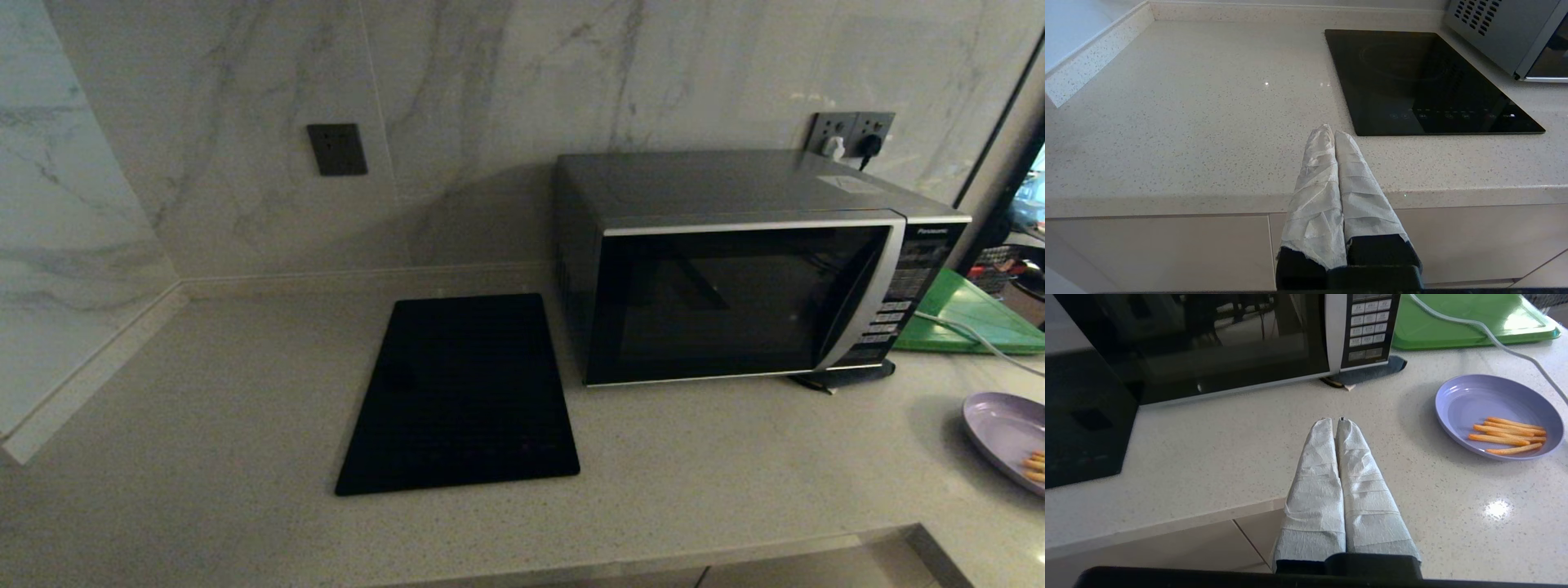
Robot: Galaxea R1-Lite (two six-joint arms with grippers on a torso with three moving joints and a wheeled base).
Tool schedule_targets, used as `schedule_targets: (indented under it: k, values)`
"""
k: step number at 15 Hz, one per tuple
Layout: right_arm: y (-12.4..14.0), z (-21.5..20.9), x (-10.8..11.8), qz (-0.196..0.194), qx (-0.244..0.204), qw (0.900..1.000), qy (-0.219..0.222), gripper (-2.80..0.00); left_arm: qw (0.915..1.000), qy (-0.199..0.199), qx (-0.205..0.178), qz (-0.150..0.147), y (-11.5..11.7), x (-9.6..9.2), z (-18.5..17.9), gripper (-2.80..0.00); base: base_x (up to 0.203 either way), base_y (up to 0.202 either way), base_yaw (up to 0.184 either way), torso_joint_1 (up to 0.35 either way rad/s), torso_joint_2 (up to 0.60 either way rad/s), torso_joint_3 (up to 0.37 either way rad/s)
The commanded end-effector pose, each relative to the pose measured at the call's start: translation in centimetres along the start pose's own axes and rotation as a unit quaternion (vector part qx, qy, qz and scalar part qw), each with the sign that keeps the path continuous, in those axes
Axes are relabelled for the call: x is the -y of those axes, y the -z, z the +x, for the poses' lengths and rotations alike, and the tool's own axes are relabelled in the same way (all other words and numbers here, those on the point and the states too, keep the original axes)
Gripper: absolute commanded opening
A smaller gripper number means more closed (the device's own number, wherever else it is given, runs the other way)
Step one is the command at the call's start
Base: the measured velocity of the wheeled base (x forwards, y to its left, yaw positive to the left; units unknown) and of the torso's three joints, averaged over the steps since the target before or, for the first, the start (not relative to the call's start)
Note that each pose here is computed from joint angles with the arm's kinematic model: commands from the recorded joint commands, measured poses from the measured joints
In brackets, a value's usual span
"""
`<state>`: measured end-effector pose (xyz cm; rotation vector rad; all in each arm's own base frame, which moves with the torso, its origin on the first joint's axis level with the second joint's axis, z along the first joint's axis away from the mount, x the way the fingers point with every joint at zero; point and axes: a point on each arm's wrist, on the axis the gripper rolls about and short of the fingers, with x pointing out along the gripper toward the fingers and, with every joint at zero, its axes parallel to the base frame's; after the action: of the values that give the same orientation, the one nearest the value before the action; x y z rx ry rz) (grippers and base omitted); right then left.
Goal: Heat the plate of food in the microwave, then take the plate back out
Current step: Open the microwave oven
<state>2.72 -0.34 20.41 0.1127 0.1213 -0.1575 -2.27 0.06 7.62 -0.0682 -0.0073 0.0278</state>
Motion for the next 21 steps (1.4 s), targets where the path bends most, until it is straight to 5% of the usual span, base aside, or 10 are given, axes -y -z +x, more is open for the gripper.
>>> schedule_targets:
  k: [1,4,7,12,16,21]
  values:
    - [-0.5,1.2,-0.2,-0.005,-0.023,1.000,0.003,-2.80,1.0000,-0.001,0.000,0.000,0.0,0.0,0.0,-2.80,0.000,0.000,0.000,0.000,0.00,0.000]
    - [-0.2,1.7,-0.2,-0.029,-0.038,0.999,0.022,-2.80,1.0000,0.000,0.000,0.000,0.0,0.0,0.0,-2.80,0.000,0.000,0.000,0.000,0.00,0.000]
    - [-0.2,1.7,0.5,-0.066,-0.032,0.984,0.161,-2.80,1.0000,0.000,0.000,0.000,0.0,0.0,0.0,-2.80,0.000,0.000,0.000,0.000,0.00,0.000]
    - [0.2,3.4,0.4,-0.081,-0.068,0.975,0.195,-2.80,1.0000,0.000,0.000,0.000,0.0,0.0,0.0,-2.80,0.000,0.000,0.000,0.000,0.00,0.000]
    - [-1.6,7.4,-0.3,-0.087,-0.085,0.972,0.203,-2.80,1.0000,0.000,0.000,0.000,0.0,0.0,0.0,-2.80,0.000,0.000,0.000,0.000,0.00,0.000]
    - [-1.5,15.4,-3.7,-0.066,-0.052,0.988,0.133,-2.80,1.0000,0.000,0.000,0.000,0.0,0.0,0.0,-2.80,0.000,0.000,0.000,0.000,0.00,0.000]
